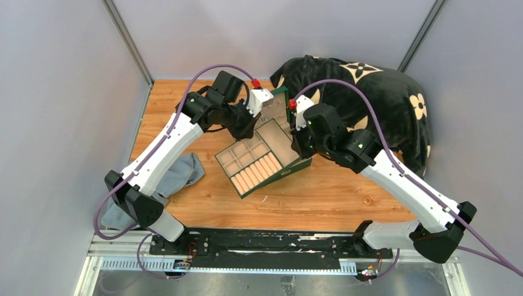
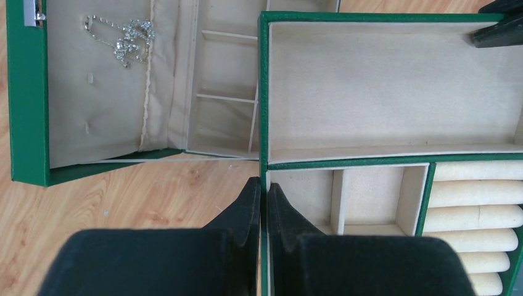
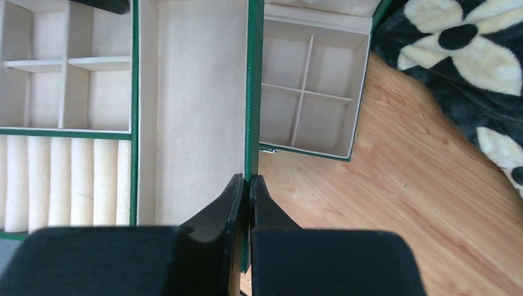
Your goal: Organize the mixed jewelry
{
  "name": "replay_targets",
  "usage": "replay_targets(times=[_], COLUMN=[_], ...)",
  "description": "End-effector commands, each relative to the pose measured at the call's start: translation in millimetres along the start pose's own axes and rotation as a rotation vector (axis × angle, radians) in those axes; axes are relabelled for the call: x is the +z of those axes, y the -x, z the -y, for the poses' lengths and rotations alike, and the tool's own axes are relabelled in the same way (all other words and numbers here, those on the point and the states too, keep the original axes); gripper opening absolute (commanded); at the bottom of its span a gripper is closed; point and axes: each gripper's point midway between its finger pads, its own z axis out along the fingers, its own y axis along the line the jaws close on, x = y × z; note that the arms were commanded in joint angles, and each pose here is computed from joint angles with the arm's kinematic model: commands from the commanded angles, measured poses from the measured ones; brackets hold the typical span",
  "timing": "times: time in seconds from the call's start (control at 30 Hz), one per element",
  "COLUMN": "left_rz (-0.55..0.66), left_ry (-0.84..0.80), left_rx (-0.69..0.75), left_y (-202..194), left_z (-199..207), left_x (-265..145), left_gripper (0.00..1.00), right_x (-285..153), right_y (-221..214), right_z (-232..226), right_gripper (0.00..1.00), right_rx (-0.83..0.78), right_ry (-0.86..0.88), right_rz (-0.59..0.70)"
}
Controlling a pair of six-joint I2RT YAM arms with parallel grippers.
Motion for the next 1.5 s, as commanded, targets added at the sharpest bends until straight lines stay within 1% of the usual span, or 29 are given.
replay_targets(times=[0.0,0.13,0.17,0.23,0.3,0.37,0.4,0.5,0.6,0.73,0.77,0.8,0.83,0.9,0.93,1.0,1.03,1.1,1.17,1.23,1.3,1.37,1.47], left_rz=[0.043,0.056,0.059,0.066,0.077,0.091,0.103,0.151,0.208,0.283,0.315,0.379,0.419,0.495,0.516,0.581,0.607,0.643,0.645,0.601,0.490,0.403,0.428], left_ry=[-0.023,-0.016,-0.010,0.004,0.018,0.040,0.052,0.061,0.071,0.174,0.203,0.232,0.250,0.297,0.325,0.391,0.434,0.510,0.552,0.580,0.648,0.662,0.648], left_rx=[-0.004,-0.021,-0.029,-0.038,-0.041,-0.042,-0.043,-0.038,-0.033,-0.099,-0.126,-0.167,-0.204,-0.291,-0.340,-0.433,-0.476,-0.572,-0.696,-0.822,-0.904,-0.937,-0.955], left_y=[5,9,10,13,16,19,22,34,47,54,55,60,60,56,48,38,31,14,-5,-28,-56,-72,-73], left_z=[11,11,11,9,8,5,4,6,8,-3,-7,-10,-14,-27,-36,-54,-63,-82,-98,-110,-118,-119,-118], left_x=[-14,-17,-18,-22,-26,-31,-35,-49,-66,-85,-88,-96,-101,-108,-107,-117,-122,-130,-130,-123,-116,-107,-104], left_gripper=[0.00,0.00,0.07,0.25,0.56,0.70,0.73,0.77,0.78,0.80,0.80,0.80,0.80,0.80,0.80,0.88,0.93,0.96,0.96,0.96,0.96,0.96,0.96], right_x=[0,-2,-3,-5,-6,-5,-5,-2,3,17,20,25,29,39,43,52,56,63,69,76,83,90,96], right_y=[-5,-8,-8,-11,-15,-20,-23,-33,-40,-40,-40,-39,-38,-36,-34,-31,-31,-30,-31,-32,-33,-39,-45], right_z=[-6,2,5,14,24,35,41,63,82,96,100,103,106,108,108,108,108,109,112,113,114,118,124], right_gripper=[0.00,0.00,0.00,0.00,0.00,0.00,0.00,0.00,0.00,0.00,0.00,0.00,0.00,0.00,0.00,0.00,0.00,0.00,0.00,0.00,0.00,0.00,0.00], right_rx=[0.001,0.006,0.010,0.029,0.040,0.056,0.067,0.104,0.137,0.125,0.115,0.112,0.112,0.110,0.105,0.083,0.072,0.045,0.023,0.015,-0.014,-0.026,-0.018], right_ry=[0.019,-0.016,-0.033,-0.081,-0.114,-0.143,-0.155,-0.198,-0.232,-0.261,-0.271,-0.277,-0.275,-0.263,-0.249,-0.235,-0.229,-0.223,-0.230,-0.226,-0.222,-0.232,-0.243], right_rz=[-0.003,0.006,0.011,0.019,0.018,0.009,0.005,-0.016,-0.022,-0.003,0.003,0.008,0.015,0.040,0.051,0.060,0.056,0.049,0.037,0.036,0.034,0.008,-0.011])
